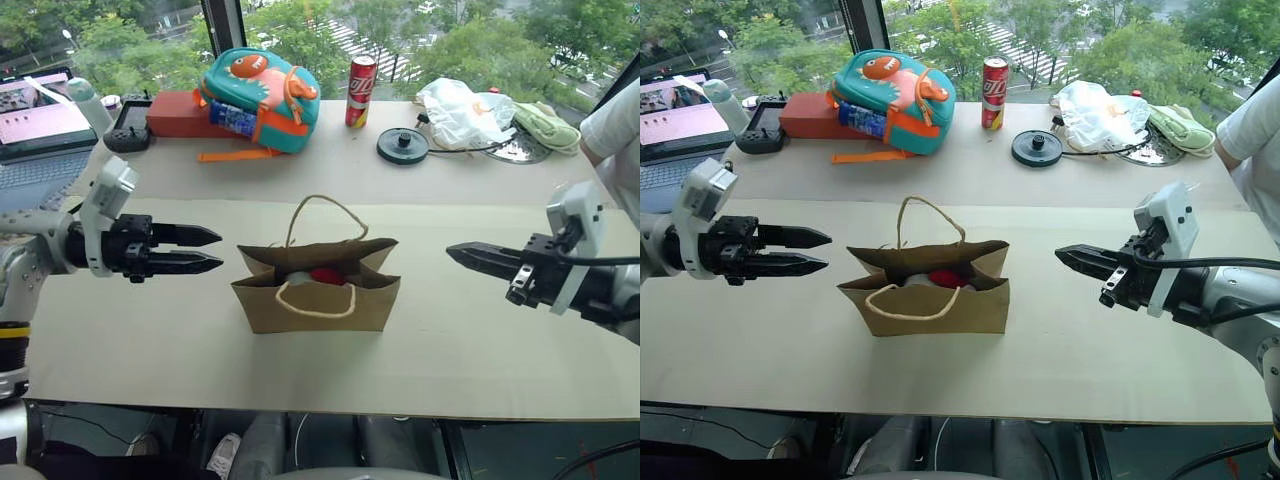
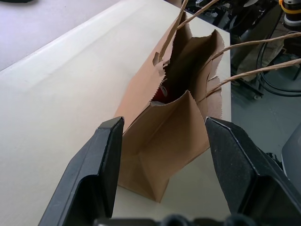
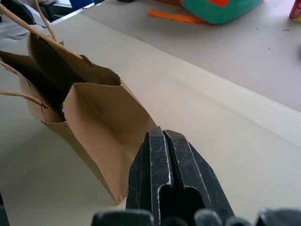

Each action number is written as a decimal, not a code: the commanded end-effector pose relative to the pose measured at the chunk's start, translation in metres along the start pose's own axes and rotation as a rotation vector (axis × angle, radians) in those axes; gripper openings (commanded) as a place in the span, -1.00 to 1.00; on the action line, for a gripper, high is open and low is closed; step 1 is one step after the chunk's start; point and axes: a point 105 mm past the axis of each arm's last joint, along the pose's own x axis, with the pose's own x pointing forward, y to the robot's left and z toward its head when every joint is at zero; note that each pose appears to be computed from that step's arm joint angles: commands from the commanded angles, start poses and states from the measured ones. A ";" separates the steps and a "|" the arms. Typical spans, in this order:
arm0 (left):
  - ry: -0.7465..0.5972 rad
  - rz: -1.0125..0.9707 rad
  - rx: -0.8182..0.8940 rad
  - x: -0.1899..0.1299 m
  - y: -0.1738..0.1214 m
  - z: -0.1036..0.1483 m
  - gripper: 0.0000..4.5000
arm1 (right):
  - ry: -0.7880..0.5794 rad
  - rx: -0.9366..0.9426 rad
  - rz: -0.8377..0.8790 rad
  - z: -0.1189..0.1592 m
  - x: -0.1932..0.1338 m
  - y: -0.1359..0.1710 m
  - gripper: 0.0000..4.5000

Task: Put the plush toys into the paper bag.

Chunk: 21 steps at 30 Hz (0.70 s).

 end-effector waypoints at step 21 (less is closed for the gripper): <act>-0.467 1.192 -0.096 0.002 0.082 -0.044 0.32 | -0.161 0.000 -1.140 -0.046 -0.009 -0.094 -1.00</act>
